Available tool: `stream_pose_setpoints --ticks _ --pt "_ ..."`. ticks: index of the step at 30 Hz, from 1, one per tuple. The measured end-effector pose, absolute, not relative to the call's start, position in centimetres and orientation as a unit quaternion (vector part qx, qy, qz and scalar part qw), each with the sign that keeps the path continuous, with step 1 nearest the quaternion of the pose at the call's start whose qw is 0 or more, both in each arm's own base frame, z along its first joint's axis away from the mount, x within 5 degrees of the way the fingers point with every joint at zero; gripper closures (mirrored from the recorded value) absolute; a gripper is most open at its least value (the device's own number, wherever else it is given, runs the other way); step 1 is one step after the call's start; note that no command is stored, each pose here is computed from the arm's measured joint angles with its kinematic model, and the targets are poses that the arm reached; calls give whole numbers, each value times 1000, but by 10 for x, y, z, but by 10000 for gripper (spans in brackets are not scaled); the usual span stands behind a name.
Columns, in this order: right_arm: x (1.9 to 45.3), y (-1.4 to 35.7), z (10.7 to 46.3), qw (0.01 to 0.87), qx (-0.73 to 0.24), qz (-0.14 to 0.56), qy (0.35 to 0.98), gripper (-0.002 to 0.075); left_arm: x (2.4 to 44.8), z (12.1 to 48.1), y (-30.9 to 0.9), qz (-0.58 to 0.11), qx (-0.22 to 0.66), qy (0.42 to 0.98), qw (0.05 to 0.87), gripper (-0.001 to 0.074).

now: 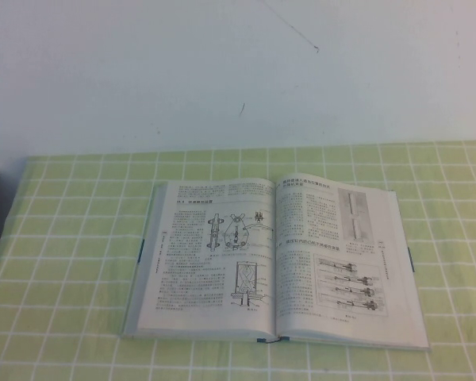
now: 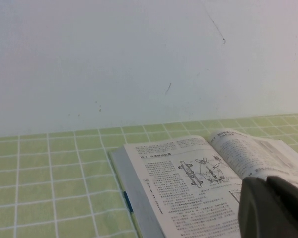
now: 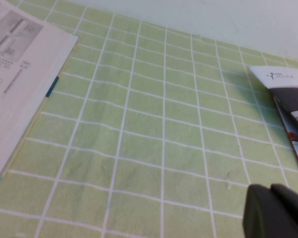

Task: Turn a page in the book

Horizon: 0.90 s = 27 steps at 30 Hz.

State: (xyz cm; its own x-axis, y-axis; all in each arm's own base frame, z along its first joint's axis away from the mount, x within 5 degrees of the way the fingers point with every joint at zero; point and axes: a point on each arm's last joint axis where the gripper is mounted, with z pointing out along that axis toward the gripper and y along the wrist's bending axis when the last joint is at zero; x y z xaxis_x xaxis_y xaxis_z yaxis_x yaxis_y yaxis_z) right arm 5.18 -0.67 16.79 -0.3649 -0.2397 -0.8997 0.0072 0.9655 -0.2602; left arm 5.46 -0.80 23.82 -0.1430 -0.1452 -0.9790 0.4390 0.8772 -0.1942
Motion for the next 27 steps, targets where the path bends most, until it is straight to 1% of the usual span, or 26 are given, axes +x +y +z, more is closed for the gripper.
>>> stream_pose_setpoints --ticks 5,7,10,12,14,16,20,24,27 --pt "52 -7 168 559 -71 -110 819 729 52 233 -10 -230 122 739 622 738" --pt "52 -7 168 559 -71 -110 819 729 49 227 -11 -213 161 749 607 738" --pt "52 -7 168 558 -71 -110 819 729 45 221 -14 -177 240 748 593 738" --pt "52 -7 168 558 -71 -110 820 729 43 219 -15 -165 267 748 585 738" --pt "52 -7 168 557 -71 -110 820 729 43 217 -15 -157 277 747 584 738" --pt "52 -7 168 557 -71 -110 820 729 42 216 -15 -153 271 753 580 738" --pt "52 -7 168 557 -71 -110 820 729 42 207 -17 -159 213 776 573 738" --pt "52 -7 168 557 -71 -110 820 729 46 194 -19 -129 176 773 596 738" --pt "52 -7 168 557 -71 -110 820 729 51 184 -17 -108 119 770 618 738"
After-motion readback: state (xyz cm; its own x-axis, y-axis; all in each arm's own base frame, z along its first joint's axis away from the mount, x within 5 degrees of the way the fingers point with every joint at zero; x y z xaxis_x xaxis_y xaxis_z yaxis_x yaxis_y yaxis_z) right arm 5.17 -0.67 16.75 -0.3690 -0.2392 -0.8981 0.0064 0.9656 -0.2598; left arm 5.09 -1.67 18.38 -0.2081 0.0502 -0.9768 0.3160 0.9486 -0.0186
